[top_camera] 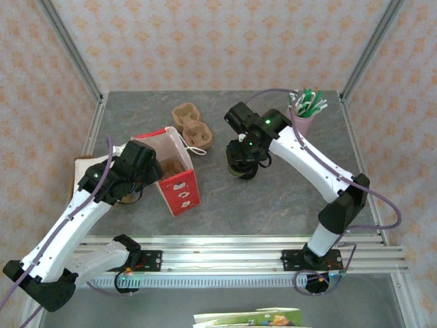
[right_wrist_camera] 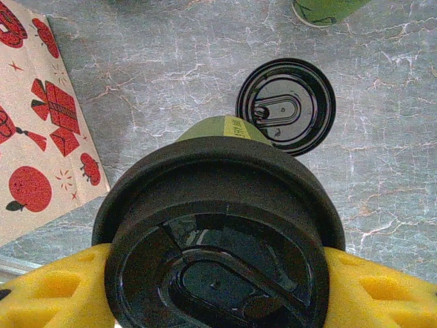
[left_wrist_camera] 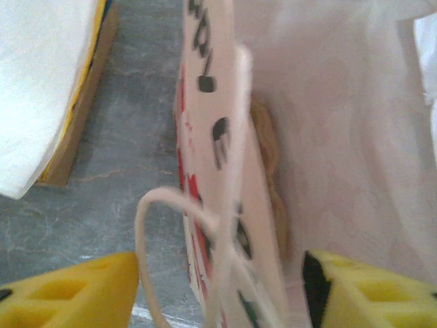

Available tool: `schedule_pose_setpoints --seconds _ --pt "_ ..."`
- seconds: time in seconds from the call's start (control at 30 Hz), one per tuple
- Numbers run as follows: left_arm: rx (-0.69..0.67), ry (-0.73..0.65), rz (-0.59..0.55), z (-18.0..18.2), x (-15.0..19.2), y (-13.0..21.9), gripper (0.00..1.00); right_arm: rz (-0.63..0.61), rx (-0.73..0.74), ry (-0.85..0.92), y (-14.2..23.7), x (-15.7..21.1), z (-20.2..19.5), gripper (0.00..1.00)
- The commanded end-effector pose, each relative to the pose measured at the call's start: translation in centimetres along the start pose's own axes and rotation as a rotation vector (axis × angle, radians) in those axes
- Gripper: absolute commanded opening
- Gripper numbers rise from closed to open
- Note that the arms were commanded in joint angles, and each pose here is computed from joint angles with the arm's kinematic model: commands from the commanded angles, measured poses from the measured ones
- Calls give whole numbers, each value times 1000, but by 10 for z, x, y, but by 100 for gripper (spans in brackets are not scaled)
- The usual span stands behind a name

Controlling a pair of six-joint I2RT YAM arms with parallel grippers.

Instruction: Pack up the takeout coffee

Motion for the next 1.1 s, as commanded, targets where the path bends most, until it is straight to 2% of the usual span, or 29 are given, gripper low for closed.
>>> schedule_pose_setpoints --seconds 0.0,0.1,0.17,0.33,0.8,1.07 --pt "11 -25 -16 -3 -7 0 60 -35 3 8 13 -2 -3 63" --pt "-9 -78 -2 -4 -8 -2 51 -40 -4 6 15 -4 -1 63" --pt "-20 -112 6 -6 -10 -3 42 -48 -13 0 17 -6 0 63" --pt "-25 -194 32 -12 -16 -3 35 -65 -34 -10 24 -10 2 62" --pt "185 -270 212 -35 1 -11 30 -75 -78 -37 31 -21 6 62" --pt "270 -257 230 -46 4 -5 31 -87 -91 -44 34 -26 7 62"
Point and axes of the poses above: each hand's point on the last joint's axis, 136 mm out from that joint toward the fingers, its own y axis back along the fingers, its own z axis along the line the jaws close on, x = y × z, the point moved 8 cm from there along y, back along the fingers, and after that the axes turned 12 degrees about -y, right-handed, at the moved point
